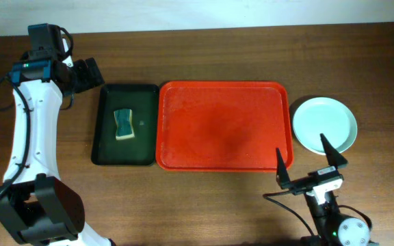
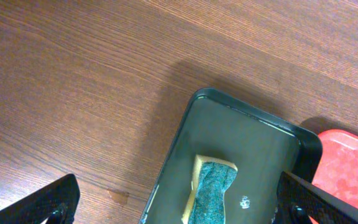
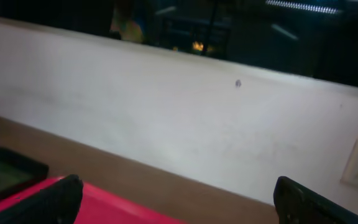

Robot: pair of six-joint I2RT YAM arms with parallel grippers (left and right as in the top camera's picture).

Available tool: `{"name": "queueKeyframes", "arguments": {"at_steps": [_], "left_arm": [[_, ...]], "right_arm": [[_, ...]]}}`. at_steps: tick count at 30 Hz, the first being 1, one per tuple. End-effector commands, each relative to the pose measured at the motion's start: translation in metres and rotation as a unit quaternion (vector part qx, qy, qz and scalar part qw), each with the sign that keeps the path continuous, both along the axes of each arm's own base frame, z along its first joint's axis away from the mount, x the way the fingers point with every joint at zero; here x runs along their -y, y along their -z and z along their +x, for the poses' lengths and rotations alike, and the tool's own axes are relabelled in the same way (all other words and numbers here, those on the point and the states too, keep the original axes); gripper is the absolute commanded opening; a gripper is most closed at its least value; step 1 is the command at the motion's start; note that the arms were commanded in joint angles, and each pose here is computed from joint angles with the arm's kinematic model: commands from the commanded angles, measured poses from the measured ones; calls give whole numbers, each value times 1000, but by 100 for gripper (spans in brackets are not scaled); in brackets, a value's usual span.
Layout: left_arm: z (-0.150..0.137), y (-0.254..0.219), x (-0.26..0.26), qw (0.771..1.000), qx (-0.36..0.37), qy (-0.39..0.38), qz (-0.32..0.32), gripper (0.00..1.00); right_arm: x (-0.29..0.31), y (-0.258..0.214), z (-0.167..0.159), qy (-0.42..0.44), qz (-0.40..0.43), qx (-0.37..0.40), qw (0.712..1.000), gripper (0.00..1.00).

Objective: Clean dirty plates on tray and stack at the side

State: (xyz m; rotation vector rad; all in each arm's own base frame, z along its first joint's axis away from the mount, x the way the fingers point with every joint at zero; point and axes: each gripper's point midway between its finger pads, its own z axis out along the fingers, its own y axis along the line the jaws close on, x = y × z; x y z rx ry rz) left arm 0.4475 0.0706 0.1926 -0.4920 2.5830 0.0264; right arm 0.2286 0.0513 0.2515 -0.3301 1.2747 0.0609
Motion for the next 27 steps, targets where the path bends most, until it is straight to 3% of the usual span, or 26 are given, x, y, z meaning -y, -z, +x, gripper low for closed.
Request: {"name": "queueKeyframes", "arguments": {"at_steps": [1, 7, 11, 13, 27], "left_arm": [[1, 2, 0, 1000, -2, -2, 0, 100], [1, 2, 0, 1000, -2, -2, 0, 99], [1, 2, 0, 1000, -2, -2, 0, 99], [1, 2, -1, 1000, -2, -3, 0, 99], [1, 2, -1, 1000, -2, -3, 0, 99]], "right_arm": [[-2, 16, 3, -4, 2, -5, 1000, 98], [7, 27, 8, 22, 7, -29, 999, 99], [9, 70, 14, 29, 6, -119, 992, 98], [20, 95, 15, 57, 50, -179, 981, 99], [27, 95, 16, 76, 69, -180, 978, 99]]}}
